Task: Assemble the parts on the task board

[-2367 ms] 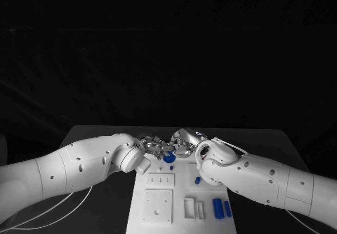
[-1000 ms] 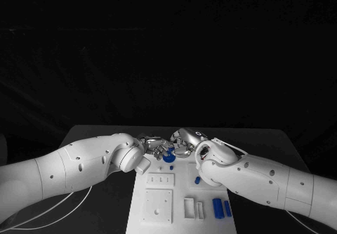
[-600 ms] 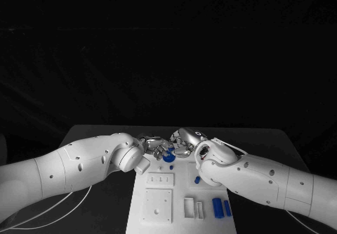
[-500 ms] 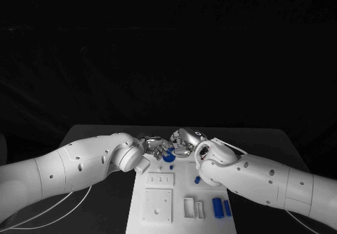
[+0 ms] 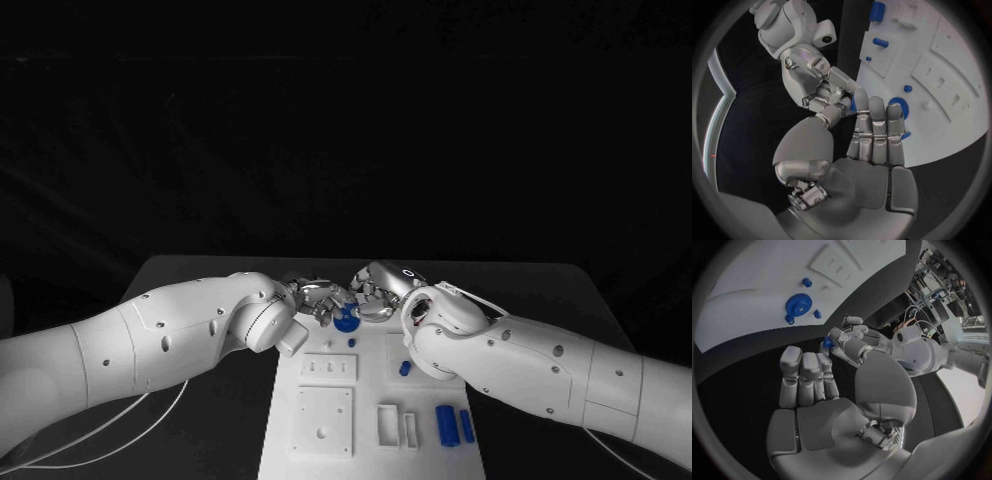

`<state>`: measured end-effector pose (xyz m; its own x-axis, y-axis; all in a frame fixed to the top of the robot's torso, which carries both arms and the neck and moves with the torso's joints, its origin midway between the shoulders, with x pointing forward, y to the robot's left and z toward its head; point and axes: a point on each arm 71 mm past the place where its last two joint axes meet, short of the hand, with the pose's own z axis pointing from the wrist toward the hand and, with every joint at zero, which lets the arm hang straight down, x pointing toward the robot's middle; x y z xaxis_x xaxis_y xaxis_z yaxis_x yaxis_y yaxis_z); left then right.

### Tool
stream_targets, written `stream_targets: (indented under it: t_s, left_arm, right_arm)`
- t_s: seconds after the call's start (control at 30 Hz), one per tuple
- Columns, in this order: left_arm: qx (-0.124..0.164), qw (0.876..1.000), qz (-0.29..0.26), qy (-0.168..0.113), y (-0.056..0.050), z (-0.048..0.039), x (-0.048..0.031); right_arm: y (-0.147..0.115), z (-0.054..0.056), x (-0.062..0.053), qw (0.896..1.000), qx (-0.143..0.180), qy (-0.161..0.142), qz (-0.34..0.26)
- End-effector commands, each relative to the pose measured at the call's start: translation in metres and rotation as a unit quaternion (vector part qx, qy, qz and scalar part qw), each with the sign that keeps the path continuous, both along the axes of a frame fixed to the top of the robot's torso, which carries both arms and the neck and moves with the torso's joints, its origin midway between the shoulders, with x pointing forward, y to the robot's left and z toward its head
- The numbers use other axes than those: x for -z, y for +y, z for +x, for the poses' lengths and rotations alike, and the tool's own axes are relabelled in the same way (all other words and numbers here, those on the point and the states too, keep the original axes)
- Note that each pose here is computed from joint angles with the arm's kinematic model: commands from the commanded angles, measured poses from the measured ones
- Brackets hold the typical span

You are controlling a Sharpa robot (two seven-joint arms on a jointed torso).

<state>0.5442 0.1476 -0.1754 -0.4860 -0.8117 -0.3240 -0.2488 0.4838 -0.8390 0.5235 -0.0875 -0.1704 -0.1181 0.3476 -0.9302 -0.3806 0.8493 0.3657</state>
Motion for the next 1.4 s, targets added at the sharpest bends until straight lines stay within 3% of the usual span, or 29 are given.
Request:
stream_targets:
  t_s: [0.03,0.4,0.83,1.13,1.4]
  left_arm:
    - [0.010,1.000,0.003,-0.022,-0.004,-0.0001,-0.0037]
    - [0.023,0.998,0.049,-0.028,0.004,0.0001,-0.0021]
    - [0.054,0.988,0.144,-0.018,0.017,-0.0060,0.0117]
    - [0.081,0.974,0.209,-0.012,0.019,-0.0151,0.0309]
    - [0.083,0.971,0.226,0.001,0.018,-0.0182,0.0518]
  right_arm:
    - [-0.003,0.002,0.001,1.000,-0.006,0.006,0.020]
    - [-0.032,0.005,-0.001,0.998,-0.004,-0.008,0.063]
    - [-0.119,0.007,-0.003,0.992,0.048,-0.010,0.116]
    - [-0.149,0.012,-0.010,0.986,0.078,-0.002,0.148]
    - [-0.151,0.018,-0.016,0.985,0.083,-0.006,0.154]
